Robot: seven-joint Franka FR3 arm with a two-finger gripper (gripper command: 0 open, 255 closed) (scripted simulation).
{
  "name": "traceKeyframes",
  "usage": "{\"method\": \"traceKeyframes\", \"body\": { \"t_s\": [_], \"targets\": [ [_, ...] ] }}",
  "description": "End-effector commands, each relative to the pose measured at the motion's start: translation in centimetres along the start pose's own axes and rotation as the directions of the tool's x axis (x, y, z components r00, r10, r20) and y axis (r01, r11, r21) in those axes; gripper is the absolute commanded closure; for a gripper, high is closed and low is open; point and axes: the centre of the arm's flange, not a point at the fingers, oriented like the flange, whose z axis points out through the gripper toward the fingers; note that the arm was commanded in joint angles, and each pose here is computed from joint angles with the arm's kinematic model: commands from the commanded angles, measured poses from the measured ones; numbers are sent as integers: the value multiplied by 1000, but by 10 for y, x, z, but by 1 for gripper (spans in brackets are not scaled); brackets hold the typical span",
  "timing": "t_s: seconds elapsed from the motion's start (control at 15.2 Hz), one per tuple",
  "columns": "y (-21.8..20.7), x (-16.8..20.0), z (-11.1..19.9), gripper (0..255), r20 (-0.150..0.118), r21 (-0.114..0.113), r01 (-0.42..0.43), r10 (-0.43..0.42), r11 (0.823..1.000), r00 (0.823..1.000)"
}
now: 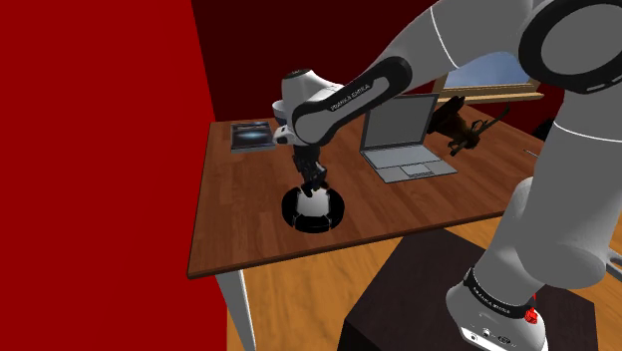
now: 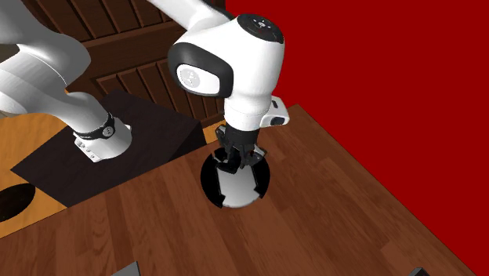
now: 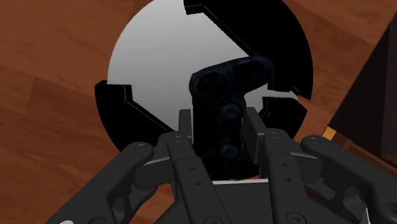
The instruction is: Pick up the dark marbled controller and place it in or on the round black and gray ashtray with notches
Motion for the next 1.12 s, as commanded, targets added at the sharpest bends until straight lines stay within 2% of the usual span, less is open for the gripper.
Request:
{"method": "traceKeyframes", "body": {
  "t_s": [0.0, 0.66, 1.06],
  "targets": [
    [1, 1, 11, 255, 0, 0, 0, 0, 1000, 1000],
    [4, 8, 63, 255, 0, 0, 0, 0, 1000, 1000],
    [4, 8, 63, 255, 0, 0, 0, 0, 1000, 1000]
  ]
}}
